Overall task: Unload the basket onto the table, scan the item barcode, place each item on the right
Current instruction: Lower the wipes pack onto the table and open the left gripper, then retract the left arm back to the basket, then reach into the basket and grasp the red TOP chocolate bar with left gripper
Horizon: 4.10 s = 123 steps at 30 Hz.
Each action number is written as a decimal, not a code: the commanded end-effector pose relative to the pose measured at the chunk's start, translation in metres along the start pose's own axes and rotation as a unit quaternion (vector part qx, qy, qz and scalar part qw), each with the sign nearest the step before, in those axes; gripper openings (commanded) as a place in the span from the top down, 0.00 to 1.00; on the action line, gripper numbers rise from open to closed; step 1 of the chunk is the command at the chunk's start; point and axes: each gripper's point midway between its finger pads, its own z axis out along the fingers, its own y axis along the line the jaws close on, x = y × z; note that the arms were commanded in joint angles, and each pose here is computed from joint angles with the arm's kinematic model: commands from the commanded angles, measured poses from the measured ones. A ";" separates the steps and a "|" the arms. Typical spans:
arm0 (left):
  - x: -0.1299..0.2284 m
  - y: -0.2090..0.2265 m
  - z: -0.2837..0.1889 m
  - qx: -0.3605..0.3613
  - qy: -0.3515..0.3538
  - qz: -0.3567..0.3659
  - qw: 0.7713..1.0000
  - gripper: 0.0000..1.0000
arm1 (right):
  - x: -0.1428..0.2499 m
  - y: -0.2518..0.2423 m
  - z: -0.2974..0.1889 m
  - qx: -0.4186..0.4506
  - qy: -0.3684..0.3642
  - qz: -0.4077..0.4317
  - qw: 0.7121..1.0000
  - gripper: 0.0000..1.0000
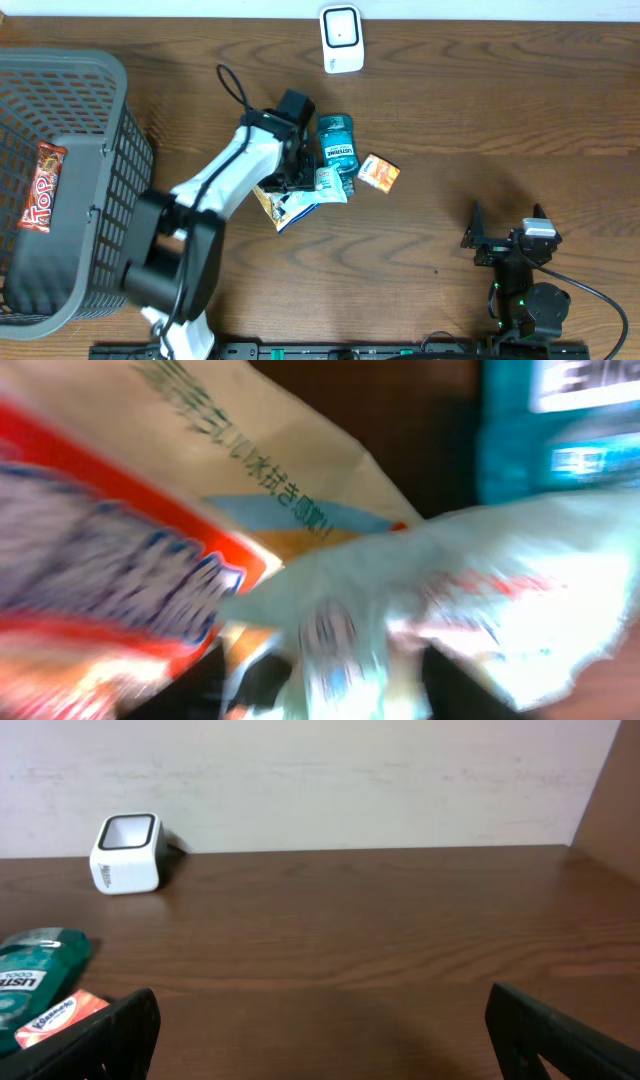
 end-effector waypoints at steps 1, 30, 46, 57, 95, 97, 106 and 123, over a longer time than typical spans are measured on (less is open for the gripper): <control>-0.016 -0.005 -0.063 0.010 -0.094 0.024 0.995 0.02 | 0.001 0.003 0.000 -0.007 0.001 0.006 1.000 0.01; 0.104 0.106 -0.519 0.038 -0.768 -0.153 0.620 0.00 | 0.001 0.003 0.000 -0.006 0.001 0.007 1.000 0.01; 0.116 0.130 -0.528 -0.080 -0.777 -0.145 0.608 0.00 | 0.001 0.003 0.000 -0.006 0.001 0.006 1.000 0.01; 0.117 0.130 -0.530 -0.098 -0.777 -0.130 0.608 0.00 | 0.001 0.003 0.000 -0.007 0.001 0.006 1.000 0.01; 0.067 0.260 -0.483 -0.472 -0.600 -0.391 0.515 0.02 | 0.001 0.003 0.000 -0.006 0.001 0.006 1.000 0.01; 0.051 0.280 -0.459 -0.481 -0.572 -0.391 0.537 0.02 | 0.001 0.003 0.000 -0.007 0.001 0.006 1.000 0.01; 0.033 0.370 -0.309 -0.333 -0.433 -0.521 0.656 0.02 | 0.001 0.003 0.000 -0.007 0.001 0.006 1.000 0.01; 0.057 0.447 -0.145 -0.272 -0.213 -0.630 0.696 0.02 | 0.001 0.003 0.000 -0.006 0.001 0.006 1.000 0.01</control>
